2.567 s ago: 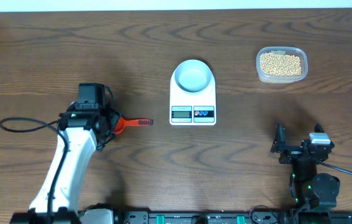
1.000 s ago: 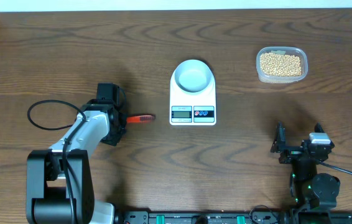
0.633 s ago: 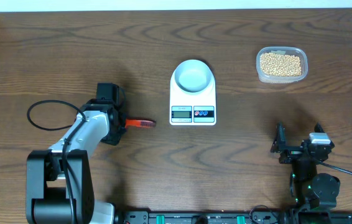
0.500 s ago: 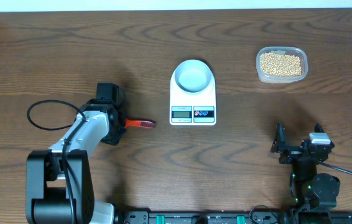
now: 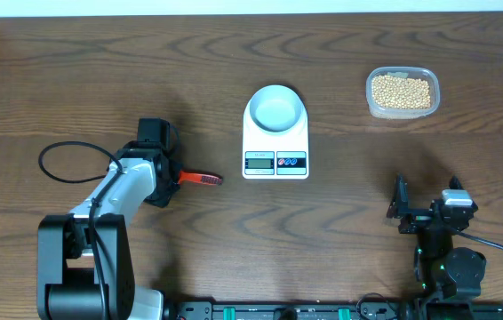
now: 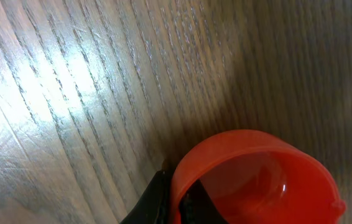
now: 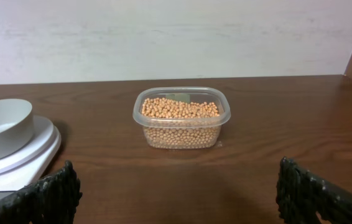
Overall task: Scoop item into bowl and weigh 50g on scale
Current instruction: 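Lift the red scoop with the left gripper, handle pointing right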
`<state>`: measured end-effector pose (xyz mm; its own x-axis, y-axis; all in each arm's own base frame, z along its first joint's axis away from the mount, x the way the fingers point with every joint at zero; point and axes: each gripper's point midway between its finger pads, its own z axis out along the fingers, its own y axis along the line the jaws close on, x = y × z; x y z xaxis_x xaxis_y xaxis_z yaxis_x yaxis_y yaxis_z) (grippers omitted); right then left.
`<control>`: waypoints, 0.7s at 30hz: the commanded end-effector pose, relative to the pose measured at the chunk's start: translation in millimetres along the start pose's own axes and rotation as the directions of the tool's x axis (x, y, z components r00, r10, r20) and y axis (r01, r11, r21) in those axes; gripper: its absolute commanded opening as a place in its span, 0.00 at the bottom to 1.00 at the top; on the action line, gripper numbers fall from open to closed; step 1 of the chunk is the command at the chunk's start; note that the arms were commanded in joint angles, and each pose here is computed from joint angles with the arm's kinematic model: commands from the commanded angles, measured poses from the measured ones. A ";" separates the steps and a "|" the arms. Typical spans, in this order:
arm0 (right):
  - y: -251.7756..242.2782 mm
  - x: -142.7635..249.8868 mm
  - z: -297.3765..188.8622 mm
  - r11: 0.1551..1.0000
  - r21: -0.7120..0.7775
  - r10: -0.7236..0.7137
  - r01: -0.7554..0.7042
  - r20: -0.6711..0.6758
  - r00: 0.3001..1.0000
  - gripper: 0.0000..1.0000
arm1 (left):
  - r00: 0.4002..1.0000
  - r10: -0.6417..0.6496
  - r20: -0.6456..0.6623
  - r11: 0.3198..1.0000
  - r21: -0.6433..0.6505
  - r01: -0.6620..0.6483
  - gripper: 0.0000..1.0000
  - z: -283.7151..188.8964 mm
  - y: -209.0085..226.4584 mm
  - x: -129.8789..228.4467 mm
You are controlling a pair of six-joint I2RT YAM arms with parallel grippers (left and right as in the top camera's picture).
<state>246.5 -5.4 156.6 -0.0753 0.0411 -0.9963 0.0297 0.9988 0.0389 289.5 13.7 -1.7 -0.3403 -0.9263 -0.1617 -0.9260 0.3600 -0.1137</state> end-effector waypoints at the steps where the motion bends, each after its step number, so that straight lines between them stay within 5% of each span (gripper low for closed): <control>1: 1.2 1.9 0.2 1.000 -0.004 -0.012 0.012 -0.007 1.000 0.99 | 1.000 0.009 0.021 1.000 0.019 -0.009 0.07 -8.1 -0.6 -3.8; 21: 1.2 2.1 0.2 1.000 -0.004 -0.012 0.012 -0.007 1.000 0.99 | 0.972 -0.095 0.215 0.937 0.348 0.014 0.07 -88.8 -47.4 -45.7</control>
<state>246.5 -5.3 156.5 -0.0757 0.0411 -0.9963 0.0293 0.9988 0.0389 333.1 24.8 95.1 -0.2192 -0.9180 -0.3306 -0.8210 0.3566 -0.4459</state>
